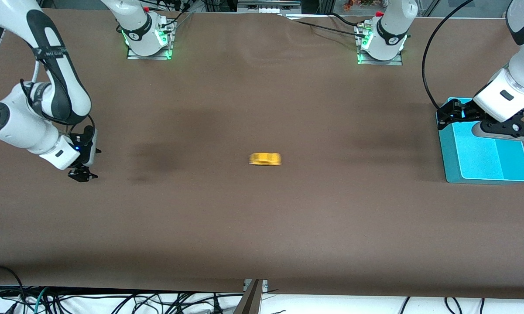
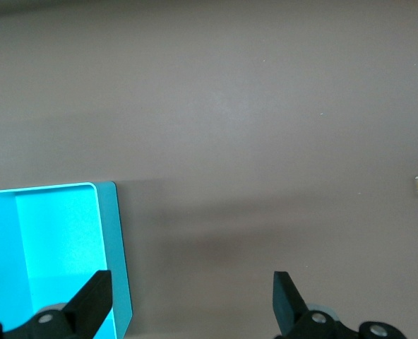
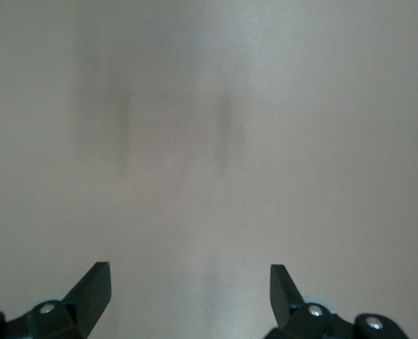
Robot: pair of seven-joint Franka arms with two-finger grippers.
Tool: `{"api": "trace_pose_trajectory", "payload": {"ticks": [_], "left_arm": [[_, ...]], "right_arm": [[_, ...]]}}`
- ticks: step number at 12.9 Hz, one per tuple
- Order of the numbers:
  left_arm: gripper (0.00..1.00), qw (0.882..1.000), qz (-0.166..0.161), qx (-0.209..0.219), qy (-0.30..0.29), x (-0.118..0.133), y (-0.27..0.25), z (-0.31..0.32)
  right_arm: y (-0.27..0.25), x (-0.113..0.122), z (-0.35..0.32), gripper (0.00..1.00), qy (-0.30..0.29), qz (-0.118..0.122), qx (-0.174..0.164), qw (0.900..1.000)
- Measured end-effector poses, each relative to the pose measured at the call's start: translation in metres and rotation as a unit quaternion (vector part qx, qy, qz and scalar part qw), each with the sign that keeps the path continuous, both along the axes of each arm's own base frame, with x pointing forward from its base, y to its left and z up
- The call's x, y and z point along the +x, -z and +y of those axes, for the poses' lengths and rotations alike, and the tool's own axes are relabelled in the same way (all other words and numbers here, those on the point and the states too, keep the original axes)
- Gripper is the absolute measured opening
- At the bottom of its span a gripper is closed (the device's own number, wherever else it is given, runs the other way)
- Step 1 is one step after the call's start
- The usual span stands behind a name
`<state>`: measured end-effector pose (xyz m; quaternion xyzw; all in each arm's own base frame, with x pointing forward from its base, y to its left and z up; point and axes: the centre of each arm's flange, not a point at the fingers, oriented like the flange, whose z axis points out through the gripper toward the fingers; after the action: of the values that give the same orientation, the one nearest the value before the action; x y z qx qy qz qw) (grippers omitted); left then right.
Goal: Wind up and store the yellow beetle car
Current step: 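Raise the right gripper to rest while the left gripper lowers toward the car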
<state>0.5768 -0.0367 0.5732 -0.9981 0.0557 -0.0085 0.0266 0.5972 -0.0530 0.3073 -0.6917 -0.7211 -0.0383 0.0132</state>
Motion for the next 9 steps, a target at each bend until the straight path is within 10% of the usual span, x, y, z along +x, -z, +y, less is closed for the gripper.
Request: {"api": "trace_pose_trajectory", "payload": {"ticks": [9], "left_arm": [[1.0, 1.0, 0.0, 0.0, 0.0, 0.0, 0.0, 0.0]], "right_arm": [[-0.141, -0.029, 0.02, 1.0, 0.126, -0.012, -0.008, 0.992]]}}
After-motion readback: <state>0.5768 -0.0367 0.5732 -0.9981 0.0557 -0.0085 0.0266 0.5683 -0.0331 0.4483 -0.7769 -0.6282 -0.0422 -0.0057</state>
